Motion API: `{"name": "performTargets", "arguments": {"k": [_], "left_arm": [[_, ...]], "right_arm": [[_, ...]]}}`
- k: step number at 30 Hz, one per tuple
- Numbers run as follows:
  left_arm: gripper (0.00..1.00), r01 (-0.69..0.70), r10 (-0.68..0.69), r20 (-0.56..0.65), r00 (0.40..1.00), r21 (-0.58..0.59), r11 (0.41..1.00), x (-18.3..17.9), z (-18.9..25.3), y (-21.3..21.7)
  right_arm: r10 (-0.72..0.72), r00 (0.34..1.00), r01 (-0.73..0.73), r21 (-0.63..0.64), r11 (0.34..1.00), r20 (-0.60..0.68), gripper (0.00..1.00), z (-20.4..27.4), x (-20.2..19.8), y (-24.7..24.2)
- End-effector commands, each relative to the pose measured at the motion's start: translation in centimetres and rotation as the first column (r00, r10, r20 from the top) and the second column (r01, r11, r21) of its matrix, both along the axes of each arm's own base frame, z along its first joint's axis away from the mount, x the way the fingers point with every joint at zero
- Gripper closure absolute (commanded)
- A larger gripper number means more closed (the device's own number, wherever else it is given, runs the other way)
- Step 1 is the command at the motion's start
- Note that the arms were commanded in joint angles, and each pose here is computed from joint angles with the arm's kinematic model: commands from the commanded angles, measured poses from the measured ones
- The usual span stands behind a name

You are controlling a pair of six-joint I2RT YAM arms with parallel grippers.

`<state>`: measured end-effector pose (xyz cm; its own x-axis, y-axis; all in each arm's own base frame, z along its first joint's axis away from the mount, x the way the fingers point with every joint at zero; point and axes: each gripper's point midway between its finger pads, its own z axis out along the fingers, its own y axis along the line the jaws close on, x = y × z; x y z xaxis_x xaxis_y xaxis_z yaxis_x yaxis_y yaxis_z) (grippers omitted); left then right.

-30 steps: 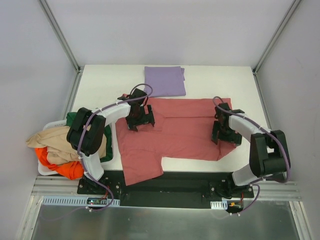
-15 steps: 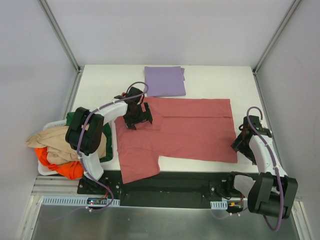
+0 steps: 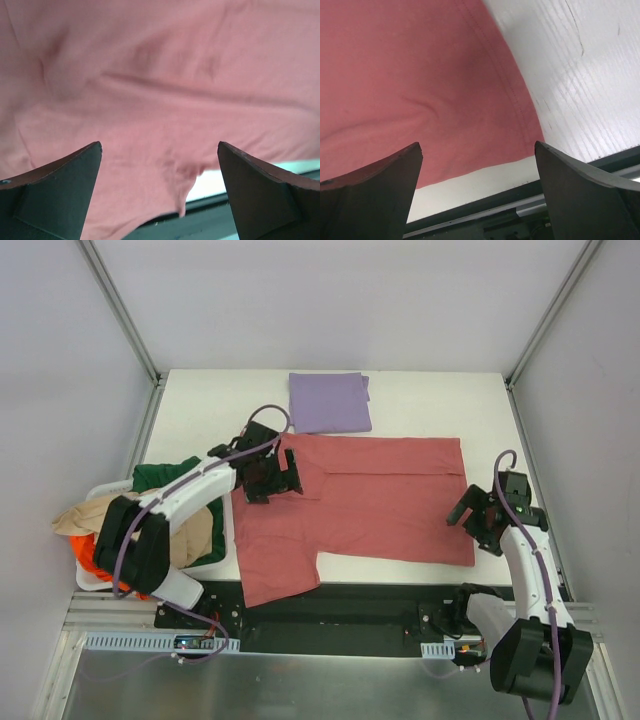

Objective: Fold and stack the t-shirts
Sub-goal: Grap the side of the flattened tshirt closest away from the robot with both arms

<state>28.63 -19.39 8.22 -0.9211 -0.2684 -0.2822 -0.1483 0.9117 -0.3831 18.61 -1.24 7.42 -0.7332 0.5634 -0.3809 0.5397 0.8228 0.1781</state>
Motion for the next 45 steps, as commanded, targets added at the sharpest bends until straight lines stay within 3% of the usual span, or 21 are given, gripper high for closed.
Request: {"name": "performTargets", "arguments": {"k": [1,7,15,22,34,38,43,45], "left_arm": [[0.01,0.028,-0.020,-0.085,0.996,0.092,0.995,-7.4,-0.3,1.5],[0.01,-0.031,0.076,-0.197,0.977,0.219,0.975,-17.0,-1.6,5.5],[0.21,0.003,0.050,-0.327,0.944,0.158,0.987,-22.9,-3.8,5.6],[0.31,0.043,0.045,-0.346,0.937,0.241,0.970,-23.4,-4.6,5.3],[0.52,0.129,-0.021,-0.418,0.908,0.233,0.964,-24.6,-6.9,3.5],[0.67,0.157,-0.022,-0.446,0.895,0.270,0.950,-25.1,-7.5,3.8],[1.00,0.171,-0.033,-0.448,0.893,0.270,0.947,-25.1,-7.4,3.5],[1.00,0.174,-0.052,-0.426,0.903,0.252,0.952,-24.6,-6.9,3.0]], "right_arm": [[0.047,0.997,-0.048,0.016,0.999,0.065,0.04,0.4,0.8,0.5],[0.068,0.996,-0.068,0.000,0.998,0.061,0.04,-0.3,0.7,0.3],[0.083,0.995,-0.084,0.021,0.996,0.050,0.04,-0.9,0.9,0.7],[0.081,0.995,-0.082,0.009,0.997,0.060,0.04,-0.8,0.9,0.5],[0.072,0.996,-0.072,-0.006,0.997,0.058,0.04,-0.8,1.0,0.2],[0.064,0.997,-0.063,-0.011,0.998,0.052,0.04,-0.9,0.8,0.1],[0.015,0.999,-0.014,-0.045,0.999,0.033,0.04,-1.0,0.2,-0.7],[-0.012,1.000,0.013,-0.042,0.999,0.019,0.04,-1.0,-0.4,-0.7]]}}
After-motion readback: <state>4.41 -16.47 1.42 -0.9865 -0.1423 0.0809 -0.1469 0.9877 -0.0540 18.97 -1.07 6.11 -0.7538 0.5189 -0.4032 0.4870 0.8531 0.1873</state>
